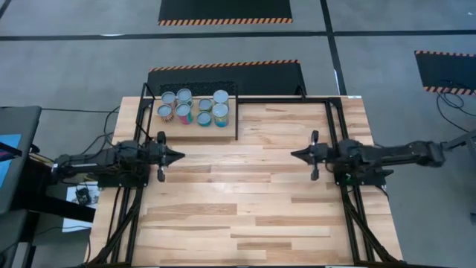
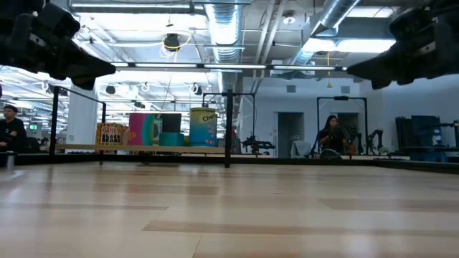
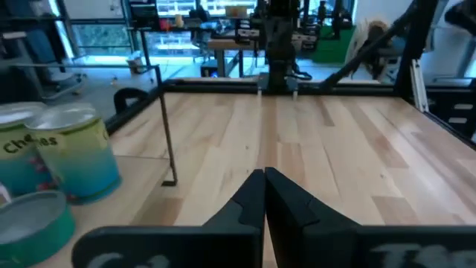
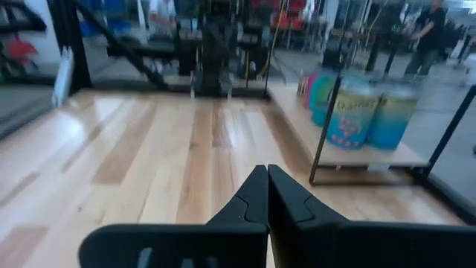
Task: Pick and place cans onto a shelf
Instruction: Return to Home Position
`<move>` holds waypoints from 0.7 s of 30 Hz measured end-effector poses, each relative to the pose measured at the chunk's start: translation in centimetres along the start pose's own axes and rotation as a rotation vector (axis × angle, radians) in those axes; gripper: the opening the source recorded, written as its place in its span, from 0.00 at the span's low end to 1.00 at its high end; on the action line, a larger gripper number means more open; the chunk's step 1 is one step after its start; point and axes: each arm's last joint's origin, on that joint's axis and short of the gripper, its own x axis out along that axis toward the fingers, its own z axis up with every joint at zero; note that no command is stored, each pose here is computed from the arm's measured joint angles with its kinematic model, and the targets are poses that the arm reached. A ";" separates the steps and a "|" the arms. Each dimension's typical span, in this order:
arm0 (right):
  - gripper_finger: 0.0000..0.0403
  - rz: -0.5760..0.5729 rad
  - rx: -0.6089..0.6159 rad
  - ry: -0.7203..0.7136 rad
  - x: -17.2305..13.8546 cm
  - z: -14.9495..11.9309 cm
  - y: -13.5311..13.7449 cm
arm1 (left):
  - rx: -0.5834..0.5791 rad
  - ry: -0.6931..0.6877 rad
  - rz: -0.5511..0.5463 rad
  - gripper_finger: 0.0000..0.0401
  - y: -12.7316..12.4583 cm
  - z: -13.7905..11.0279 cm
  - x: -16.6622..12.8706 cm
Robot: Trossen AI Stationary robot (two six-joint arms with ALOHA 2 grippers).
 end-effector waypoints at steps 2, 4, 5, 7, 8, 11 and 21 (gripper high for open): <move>0.03 -0.001 0.006 -0.036 -0.7 0.1 -0.4 | -0.005 0.001 0.002 0.00 0.2 0.0 0.0; 0.03 -0.007 0.006 -0.051 -1.3 -0.1 -0.7 | -0.012 0.002 -0.020 0.00 0.2 0.0 -0.1; 0.03 -0.012 0.006 -0.076 -1.6 -0.1 -0.8 | -0.013 -0.003 -0.027 0.00 0.2 0.0 -0.1; 0.03 -0.024 0.006 -0.120 -2.2 -0.5 -1.1 | -0.015 -0.014 -0.022 0.00 0.3 0.1 0.0; 0.03 -0.031 0.006 -0.121 -2.3 -0.8 -1.1 | -0.020 -0.031 -0.016 0.00 0.4 0.0 0.1; 0.03 -0.062 0.010 -0.112 -2.3 -0.9 -1.4 | -0.022 -0.091 -0.020 0.00 0.5 -0.2 0.4; 0.04 -0.123 0.030 -0.108 -2.4 -1.0 -2.0 | -0.002 -0.168 0.005 0.00 0.8 -0.3 0.6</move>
